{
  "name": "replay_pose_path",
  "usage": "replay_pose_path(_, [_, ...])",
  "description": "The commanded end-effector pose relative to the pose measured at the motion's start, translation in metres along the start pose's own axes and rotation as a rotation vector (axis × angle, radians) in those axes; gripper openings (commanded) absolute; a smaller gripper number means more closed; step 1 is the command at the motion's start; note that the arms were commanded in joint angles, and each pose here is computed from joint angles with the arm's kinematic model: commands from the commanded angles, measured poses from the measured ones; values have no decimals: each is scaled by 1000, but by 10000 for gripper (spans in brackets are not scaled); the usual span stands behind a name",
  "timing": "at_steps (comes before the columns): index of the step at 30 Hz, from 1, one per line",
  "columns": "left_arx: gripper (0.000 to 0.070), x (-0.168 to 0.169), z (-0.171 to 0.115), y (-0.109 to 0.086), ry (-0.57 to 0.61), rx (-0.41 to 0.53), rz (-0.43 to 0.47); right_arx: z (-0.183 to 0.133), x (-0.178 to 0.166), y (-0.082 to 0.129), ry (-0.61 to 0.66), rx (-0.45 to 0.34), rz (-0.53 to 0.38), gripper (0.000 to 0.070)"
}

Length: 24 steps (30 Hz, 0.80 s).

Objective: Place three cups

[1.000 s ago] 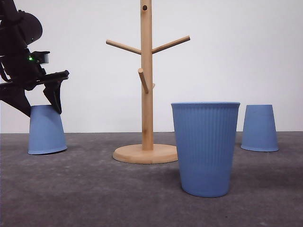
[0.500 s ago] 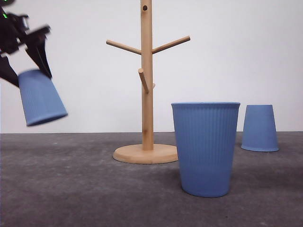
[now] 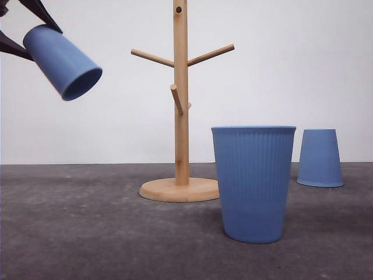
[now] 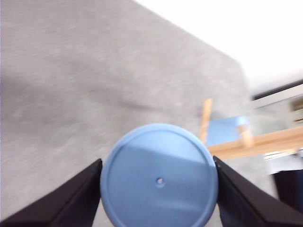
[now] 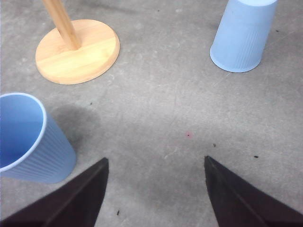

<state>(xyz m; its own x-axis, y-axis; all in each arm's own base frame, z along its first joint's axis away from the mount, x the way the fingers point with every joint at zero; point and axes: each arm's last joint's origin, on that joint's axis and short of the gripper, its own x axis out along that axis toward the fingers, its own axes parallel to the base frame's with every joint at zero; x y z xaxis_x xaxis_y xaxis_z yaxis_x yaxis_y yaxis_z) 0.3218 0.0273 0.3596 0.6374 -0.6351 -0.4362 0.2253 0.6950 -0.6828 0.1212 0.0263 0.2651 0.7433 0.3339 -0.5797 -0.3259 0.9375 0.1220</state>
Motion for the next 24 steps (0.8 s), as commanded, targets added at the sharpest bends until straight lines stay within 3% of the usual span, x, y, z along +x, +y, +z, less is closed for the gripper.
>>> replay_pose_path(1, [352,2,10,-2,-35,-29,-44,5,-2,1,-19,-13,4,405])
replay_pose_path(8, [353,18,19,-9,-63,-61,-156,5,-2,1,-19,-13,4,405])
replay_pose_path(24, [353,74,8,-16,56,-75,-225,5,-2,1,-19,-13,4,405])
